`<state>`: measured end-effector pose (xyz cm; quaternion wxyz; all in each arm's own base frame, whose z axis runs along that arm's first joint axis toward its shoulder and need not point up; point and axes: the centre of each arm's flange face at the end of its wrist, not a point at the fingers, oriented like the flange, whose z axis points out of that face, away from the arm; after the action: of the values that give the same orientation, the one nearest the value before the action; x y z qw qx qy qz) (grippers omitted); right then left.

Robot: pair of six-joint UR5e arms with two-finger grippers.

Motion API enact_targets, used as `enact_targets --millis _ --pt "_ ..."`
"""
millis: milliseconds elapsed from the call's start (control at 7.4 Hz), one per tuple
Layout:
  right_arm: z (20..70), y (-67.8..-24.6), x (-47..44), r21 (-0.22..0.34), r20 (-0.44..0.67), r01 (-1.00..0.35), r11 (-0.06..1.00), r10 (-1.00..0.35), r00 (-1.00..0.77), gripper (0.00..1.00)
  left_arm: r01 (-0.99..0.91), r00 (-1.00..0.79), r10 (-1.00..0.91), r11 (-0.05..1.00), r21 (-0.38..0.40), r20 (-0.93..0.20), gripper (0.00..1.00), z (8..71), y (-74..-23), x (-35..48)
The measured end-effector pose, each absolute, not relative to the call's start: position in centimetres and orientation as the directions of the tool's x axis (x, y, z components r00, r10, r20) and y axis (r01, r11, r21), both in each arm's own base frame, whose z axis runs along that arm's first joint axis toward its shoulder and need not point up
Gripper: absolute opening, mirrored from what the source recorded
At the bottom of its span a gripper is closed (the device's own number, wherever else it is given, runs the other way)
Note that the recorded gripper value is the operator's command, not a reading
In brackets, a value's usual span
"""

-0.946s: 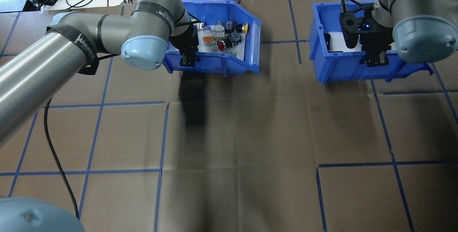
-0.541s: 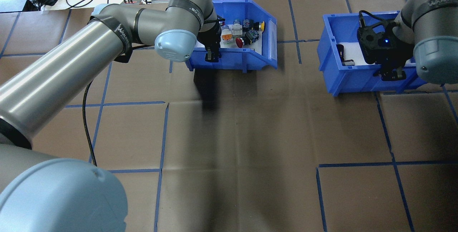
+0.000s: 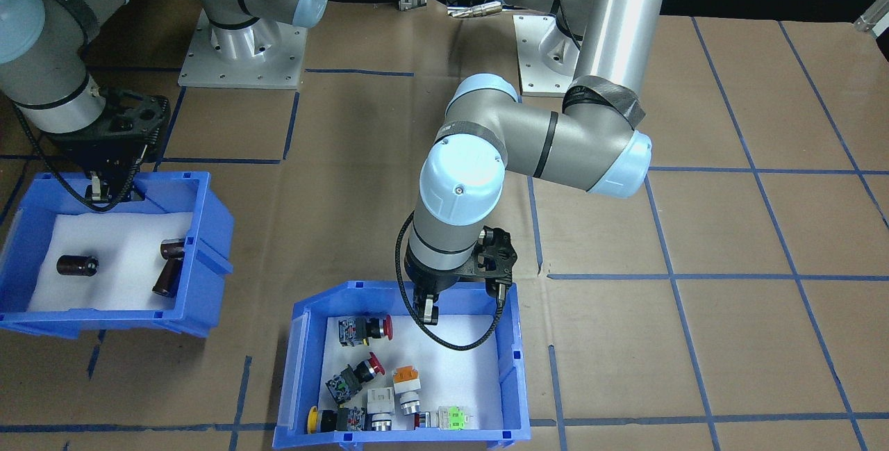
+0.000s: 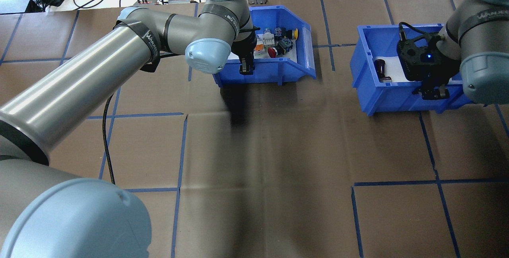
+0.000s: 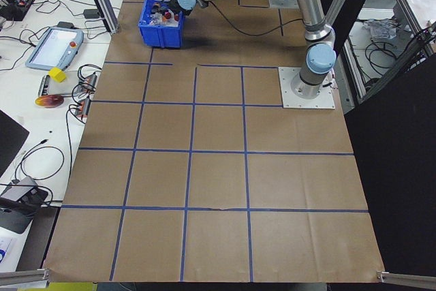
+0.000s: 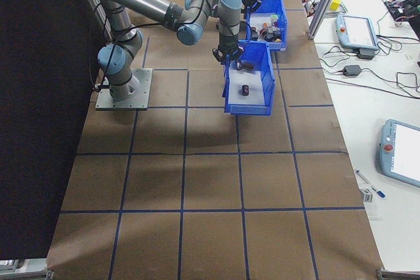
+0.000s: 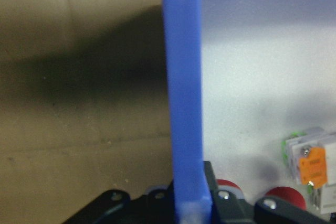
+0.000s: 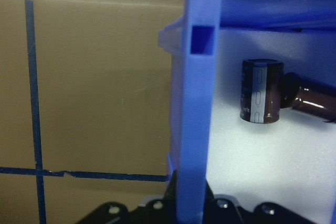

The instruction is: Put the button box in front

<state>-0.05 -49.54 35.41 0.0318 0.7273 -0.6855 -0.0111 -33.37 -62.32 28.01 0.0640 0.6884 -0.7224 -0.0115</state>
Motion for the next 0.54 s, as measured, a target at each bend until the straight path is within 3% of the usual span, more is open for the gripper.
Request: enact_targets --millis 135,270,541 --pt "35.6 -49.2 0.1 0.062 0.031 -0.996 -0.057 -0.998 0.059 0.12 -0.994 -0.033 -0.997 0.040 0.104 0.071 0.37 28.1 -62.0 -33.5" --pt "35.6 -48.8 0.2 0.062 0.031 -0.996 -0.059 -0.998 0.061 0.12 -0.994 -0.029 -0.997 0.036 0.102 0.065 0.99 27.9 -61.8 -33.5" --pt "36.0 -48.1 0.4 0.065 0.038 -0.996 -0.061 -0.997 0.064 0.12 -0.995 -0.030 -0.998 0.035 0.096 0.054 0.99 27.8 -61.3 -33.5"
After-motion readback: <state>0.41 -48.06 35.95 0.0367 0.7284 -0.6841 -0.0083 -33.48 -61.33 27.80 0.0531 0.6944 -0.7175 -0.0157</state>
